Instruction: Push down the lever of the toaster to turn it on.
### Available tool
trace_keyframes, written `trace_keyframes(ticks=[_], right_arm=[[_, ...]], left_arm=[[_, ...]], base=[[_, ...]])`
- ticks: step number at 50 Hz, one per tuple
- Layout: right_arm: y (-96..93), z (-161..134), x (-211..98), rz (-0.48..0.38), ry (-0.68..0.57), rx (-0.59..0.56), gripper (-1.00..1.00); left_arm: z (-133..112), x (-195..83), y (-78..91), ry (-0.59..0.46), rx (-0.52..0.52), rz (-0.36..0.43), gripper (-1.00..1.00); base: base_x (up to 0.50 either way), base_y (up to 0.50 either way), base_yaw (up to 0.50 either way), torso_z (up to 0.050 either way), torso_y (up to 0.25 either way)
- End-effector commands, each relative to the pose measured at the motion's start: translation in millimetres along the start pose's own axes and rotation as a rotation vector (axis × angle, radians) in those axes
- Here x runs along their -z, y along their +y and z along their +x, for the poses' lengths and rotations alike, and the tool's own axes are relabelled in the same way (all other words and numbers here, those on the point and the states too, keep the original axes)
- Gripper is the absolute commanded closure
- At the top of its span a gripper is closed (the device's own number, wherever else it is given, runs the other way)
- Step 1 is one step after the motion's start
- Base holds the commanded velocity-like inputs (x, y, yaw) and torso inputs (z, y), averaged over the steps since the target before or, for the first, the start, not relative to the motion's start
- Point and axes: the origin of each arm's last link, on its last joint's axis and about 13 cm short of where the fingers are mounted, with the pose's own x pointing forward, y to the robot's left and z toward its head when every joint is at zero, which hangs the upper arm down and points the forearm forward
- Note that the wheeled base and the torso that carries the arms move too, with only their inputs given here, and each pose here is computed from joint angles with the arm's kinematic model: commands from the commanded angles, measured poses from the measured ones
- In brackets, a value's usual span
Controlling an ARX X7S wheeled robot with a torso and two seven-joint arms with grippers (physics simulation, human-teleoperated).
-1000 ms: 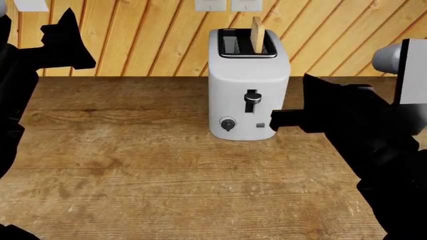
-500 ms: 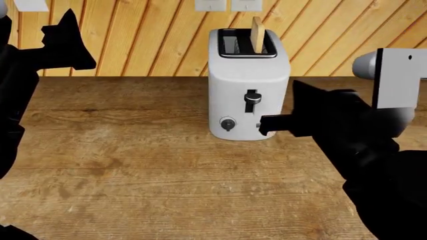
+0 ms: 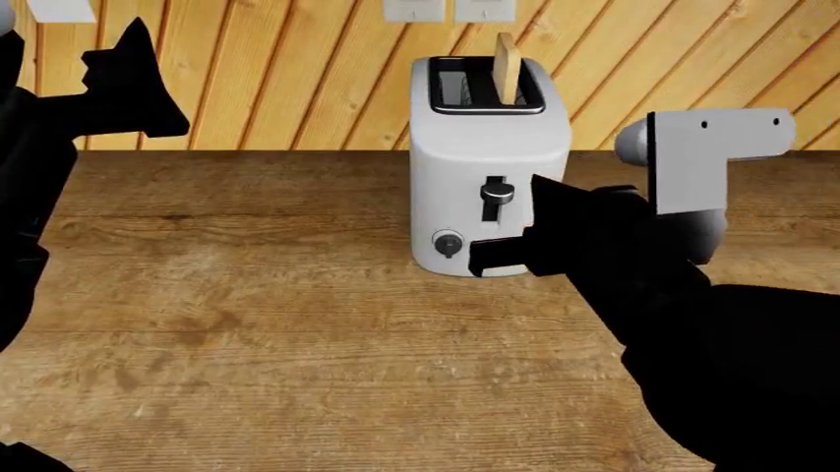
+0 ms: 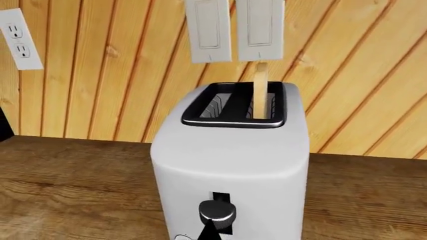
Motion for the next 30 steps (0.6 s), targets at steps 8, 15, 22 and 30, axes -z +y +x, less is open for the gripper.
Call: trace_keyframes(ticks=[8, 15, 22, 30], right_arm=[[3.6, 10.7, 3.3, 0.009, 0.004, 0.002, 1.0], [3.5, 13.0, 3.0, 0.026, -0.018, 0.022, 1.0], [2.6, 14.0, 1.9, 0.016, -0.054, 0.052, 1.0], [2.6, 14.0, 1.9, 0.015, -0.056, 0.053, 1.0]], left_arm=[[-0.4, 0.7, -0.2, 0.0, 0.001, 0.001, -1.0], [-1.2, 0.6, 0.4, 0.0, 0.001, 0.001, -1.0], [-1.9, 0.7, 0.7, 0.001, 0.001, 0.001, -1.0], [-1.9, 0.7, 0.7, 0.001, 0.001, 0.001, -1.0]], base=[[0.0, 0.0, 0.0, 0.0, 0.0], [0.0, 0.0, 0.0, 0.0, 0.0], [0.0, 0.0, 0.0, 0.0, 0.0], [0.0, 0.0, 0.0, 0.0, 0.0]])
